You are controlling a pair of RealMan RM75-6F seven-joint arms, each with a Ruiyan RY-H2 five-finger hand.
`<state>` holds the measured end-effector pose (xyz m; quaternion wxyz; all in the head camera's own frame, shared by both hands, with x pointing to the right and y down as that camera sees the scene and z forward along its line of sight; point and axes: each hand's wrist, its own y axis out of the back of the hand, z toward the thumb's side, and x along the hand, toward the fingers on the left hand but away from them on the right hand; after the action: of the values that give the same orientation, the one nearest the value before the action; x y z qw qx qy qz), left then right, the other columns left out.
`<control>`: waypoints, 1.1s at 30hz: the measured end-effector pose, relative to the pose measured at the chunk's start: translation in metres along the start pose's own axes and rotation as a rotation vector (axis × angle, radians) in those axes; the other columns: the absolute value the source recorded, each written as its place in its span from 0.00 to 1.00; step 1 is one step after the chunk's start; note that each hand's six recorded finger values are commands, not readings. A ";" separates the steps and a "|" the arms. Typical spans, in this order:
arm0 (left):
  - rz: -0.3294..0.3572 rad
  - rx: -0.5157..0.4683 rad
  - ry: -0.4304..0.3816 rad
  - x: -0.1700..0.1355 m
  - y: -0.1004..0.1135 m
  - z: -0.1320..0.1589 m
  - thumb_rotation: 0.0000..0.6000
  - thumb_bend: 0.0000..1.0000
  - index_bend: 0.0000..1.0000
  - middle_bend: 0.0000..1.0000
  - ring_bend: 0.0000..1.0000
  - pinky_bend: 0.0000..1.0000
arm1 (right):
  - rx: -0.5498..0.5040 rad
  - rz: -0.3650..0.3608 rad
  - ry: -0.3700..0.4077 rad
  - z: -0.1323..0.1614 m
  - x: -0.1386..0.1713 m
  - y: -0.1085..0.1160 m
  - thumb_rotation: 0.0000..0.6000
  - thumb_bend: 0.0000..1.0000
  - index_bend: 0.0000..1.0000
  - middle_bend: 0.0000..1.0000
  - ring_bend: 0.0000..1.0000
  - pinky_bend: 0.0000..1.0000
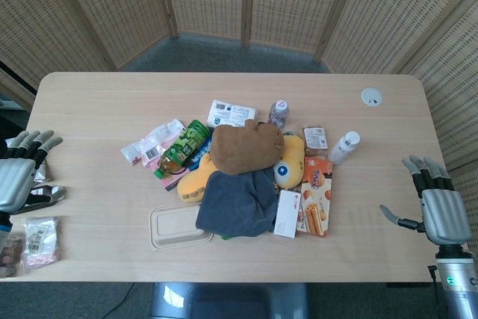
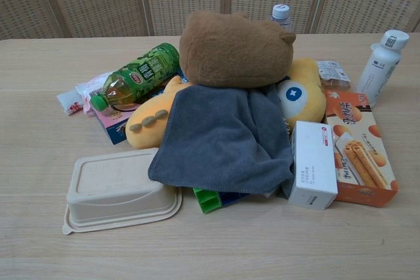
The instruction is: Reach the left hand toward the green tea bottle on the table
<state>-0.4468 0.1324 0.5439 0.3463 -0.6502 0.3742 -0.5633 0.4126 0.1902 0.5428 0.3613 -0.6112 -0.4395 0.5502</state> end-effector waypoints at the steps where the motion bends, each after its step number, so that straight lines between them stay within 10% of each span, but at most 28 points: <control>1: -0.006 0.000 -0.004 0.002 -0.001 0.002 1.00 0.08 0.15 0.05 0.09 0.00 | 0.000 0.001 -0.004 -0.002 0.001 0.000 0.57 0.23 0.00 0.00 0.00 0.00; 33: -0.265 -0.109 -0.165 0.137 -0.109 0.182 1.00 0.08 0.00 0.04 0.11 0.00 | 0.008 0.019 -0.097 -0.034 0.020 0.004 0.57 0.22 0.00 0.00 0.00 0.00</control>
<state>-0.2437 0.0698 0.6810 0.2626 -0.7557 0.2854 -0.5277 0.4474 0.2085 0.5364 0.3369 -0.5866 -0.4483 0.5843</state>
